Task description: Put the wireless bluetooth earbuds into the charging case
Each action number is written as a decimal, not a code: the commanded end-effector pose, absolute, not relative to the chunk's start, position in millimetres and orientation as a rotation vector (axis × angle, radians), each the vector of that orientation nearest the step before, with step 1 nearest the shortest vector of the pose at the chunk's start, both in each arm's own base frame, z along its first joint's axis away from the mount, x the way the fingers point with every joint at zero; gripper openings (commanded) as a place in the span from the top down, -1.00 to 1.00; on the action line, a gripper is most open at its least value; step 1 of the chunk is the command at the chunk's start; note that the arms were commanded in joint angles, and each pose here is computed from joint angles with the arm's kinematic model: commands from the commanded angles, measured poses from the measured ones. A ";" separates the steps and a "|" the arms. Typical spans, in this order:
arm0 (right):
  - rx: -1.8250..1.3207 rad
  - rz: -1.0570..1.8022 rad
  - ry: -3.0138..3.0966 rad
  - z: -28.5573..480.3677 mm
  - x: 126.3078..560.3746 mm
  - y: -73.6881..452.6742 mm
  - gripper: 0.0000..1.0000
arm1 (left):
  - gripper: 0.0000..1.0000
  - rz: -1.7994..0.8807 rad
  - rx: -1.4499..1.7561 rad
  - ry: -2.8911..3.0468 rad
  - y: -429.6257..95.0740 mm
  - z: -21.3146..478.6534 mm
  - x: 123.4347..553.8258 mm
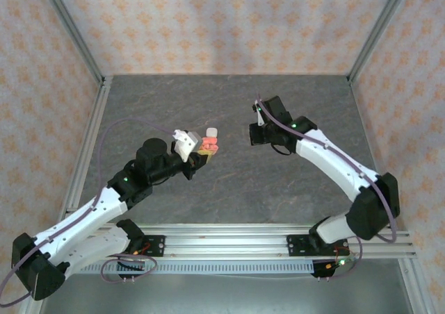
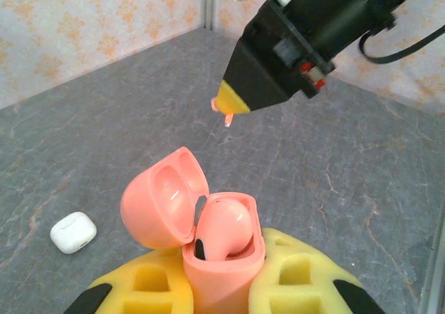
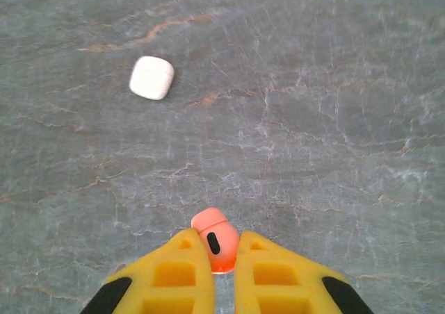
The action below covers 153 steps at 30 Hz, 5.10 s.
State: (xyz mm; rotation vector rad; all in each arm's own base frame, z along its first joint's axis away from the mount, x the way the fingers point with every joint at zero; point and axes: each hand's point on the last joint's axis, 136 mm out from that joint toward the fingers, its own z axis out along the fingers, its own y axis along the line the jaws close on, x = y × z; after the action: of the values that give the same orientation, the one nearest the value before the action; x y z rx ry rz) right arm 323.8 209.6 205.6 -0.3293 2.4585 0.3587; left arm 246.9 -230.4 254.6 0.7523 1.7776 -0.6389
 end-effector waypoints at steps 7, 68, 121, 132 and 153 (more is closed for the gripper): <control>-0.523 0.273 2.191 281.6 289.1 214.3 0.85 | 1.00 -0.767 0.747 1.667 -250.3 297.9 247.1; -1.140 0.494 1.702 357.8 195.3 288.3 0.81 | 1.00 -0.987 0.789 1.551 -273.6 354.6 231.6; -0.915 0.605 1.710 413.5 189.5 267.9 -0.16 | 1.00 -0.942 0.788 1.555 -274.7 352.6 233.9; -0.623 0.901 1.874 434.0 206.2 261.7 -0.12 | 1.00 -0.990 0.729 1.457 -268.5 371.1 226.0; -0.093 1.636 1.949 424.9 248.1 283.6 -0.13 | 1.00 -1.128 0.672 1.360 -268.3 396.8 213.5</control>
State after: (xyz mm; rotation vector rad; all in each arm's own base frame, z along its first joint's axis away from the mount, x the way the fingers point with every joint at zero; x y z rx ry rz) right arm 253.8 276.7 388.5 -0.0845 2.0753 1.4522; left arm 222.4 -270.5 379.0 0.6668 1.4323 -1.0943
